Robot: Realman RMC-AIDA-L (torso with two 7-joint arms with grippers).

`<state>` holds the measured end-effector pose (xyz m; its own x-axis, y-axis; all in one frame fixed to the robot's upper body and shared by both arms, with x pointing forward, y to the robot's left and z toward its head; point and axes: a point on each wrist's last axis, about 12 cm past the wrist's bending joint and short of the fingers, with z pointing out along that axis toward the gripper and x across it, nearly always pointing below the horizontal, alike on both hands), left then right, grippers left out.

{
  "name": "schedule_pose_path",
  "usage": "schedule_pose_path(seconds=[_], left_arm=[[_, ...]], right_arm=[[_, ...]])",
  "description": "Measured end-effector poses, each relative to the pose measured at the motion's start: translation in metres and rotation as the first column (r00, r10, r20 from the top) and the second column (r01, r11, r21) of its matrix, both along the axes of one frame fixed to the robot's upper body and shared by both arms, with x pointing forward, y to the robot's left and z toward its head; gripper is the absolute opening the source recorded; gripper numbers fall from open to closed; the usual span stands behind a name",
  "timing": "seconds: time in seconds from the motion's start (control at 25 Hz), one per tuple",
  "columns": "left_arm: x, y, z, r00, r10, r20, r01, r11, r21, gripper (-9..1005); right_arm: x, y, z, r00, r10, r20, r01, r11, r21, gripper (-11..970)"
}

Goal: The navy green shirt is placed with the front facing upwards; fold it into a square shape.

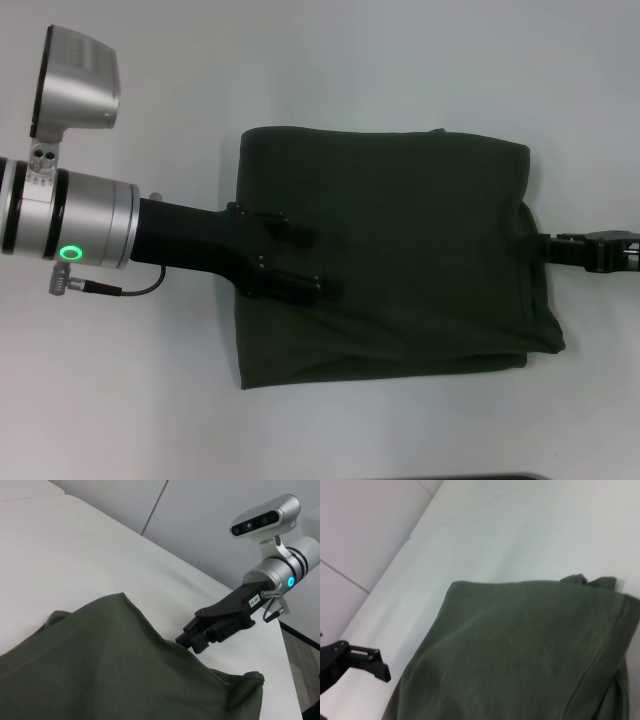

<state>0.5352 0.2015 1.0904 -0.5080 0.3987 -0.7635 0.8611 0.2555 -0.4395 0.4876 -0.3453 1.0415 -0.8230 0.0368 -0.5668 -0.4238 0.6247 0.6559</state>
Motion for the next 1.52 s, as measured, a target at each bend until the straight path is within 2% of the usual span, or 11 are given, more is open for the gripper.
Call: schedule_pose_path(seconds=[0.28,0.48,0.72,0.92,1.16,1.52], left_arm=[[0.001,-0.001,0.0,1.0,0.0,-0.001,0.0,1.0,0.0,900],[0.001,-0.002,-0.001,1.0,-0.001,-0.003,0.001,1.0,-0.001,900],[0.001,-0.002,-0.001,1.0,-0.001,-0.003,0.001,1.0,0.0,900],[0.001,-0.001,-0.001,1.0,0.001,-0.002,-0.001,1.0,0.001,900],[0.001,-0.001,-0.001,1.0,0.0,-0.002,0.0,1.0,0.001,900],[0.002,-0.001,0.0,1.0,0.0,-0.001,0.0,1.0,0.002,900]], right_arm=[[-0.001,-0.002,0.0,1.0,-0.022,0.001,0.022,1.0,0.003,293],[0.002,-0.002,0.0,1.0,-0.025,0.002,0.025,1.0,-0.001,58],[0.003,-0.004,0.0,0.998,-0.056,-0.023,0.056,0.998,0.0,41],[0.002,-0.006,0.0,0.998,-0.059,-0.031,0.059,0.998,0.005,117],[0.007,-0.001,0.0,0.998,-0.061,-0.03,0.061,0.998,0.006,335],[0.013,0.005,-0.003,0.997,-0.075,-0.036,0.075,0.997,0.003,383]])
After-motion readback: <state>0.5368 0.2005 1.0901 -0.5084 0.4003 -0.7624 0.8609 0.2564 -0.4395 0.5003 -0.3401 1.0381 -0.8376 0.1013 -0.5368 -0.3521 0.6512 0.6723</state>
